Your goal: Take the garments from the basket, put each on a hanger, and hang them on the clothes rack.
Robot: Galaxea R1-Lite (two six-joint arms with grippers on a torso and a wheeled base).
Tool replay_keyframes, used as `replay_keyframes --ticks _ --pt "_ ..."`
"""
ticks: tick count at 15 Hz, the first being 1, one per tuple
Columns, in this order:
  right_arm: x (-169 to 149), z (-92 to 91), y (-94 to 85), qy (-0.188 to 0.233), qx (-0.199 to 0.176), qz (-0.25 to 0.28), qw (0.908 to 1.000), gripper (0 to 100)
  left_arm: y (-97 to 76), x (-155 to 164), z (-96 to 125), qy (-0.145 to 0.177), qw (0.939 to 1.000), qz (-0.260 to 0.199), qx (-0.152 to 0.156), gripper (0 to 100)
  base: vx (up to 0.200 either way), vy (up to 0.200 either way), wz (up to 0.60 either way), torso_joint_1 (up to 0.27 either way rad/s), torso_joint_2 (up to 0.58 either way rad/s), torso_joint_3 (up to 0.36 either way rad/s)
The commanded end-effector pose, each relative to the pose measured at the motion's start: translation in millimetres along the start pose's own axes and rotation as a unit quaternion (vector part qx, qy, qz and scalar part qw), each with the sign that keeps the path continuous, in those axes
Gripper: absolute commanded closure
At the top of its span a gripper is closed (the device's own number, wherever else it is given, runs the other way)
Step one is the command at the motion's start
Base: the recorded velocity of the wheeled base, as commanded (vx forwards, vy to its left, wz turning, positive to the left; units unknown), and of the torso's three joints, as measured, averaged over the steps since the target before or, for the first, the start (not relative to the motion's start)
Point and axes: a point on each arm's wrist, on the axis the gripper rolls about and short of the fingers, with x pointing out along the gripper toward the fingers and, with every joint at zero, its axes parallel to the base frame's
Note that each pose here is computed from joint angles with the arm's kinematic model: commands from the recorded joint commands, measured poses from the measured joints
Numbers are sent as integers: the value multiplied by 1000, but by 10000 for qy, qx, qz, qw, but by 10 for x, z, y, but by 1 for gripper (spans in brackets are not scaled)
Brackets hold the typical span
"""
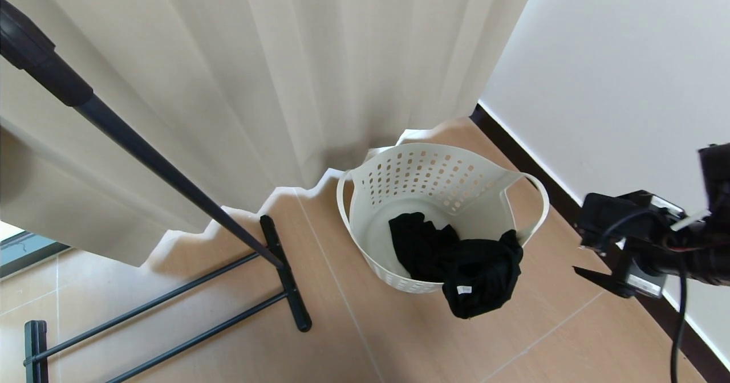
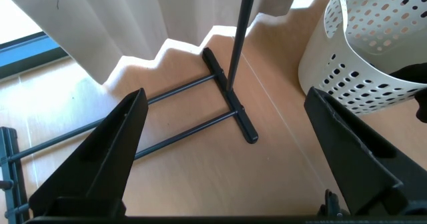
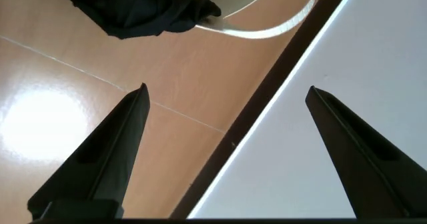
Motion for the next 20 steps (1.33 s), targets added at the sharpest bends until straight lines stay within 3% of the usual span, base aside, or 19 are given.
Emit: replay_keyframes --ticks 1,5,10,16,20 --pt "592 322 10 309 -407 318 9982 0 0 1 0 8 10000 3 2 0 0 0 0 0 0 0" --pt "946 523 18 623 -578 240 9961 0 0 1 0 8 10000 11 2 0 0 0 0 0 0 0" --pt "1299 529 149 942 -693 456 9921 0 0 1 0 8 10000 3 2 0 0 0 0 0 0 0" --pt "1510 540 171 1090 -689 452 9906 0 0 1 0 8 10000 3 -5 0 0 0 0 0 0 0" --pt "1479 606 155 946 -644 423 9925 0 0 1 0 8 10000 3 -5 0 0 0 0 0 0 0"
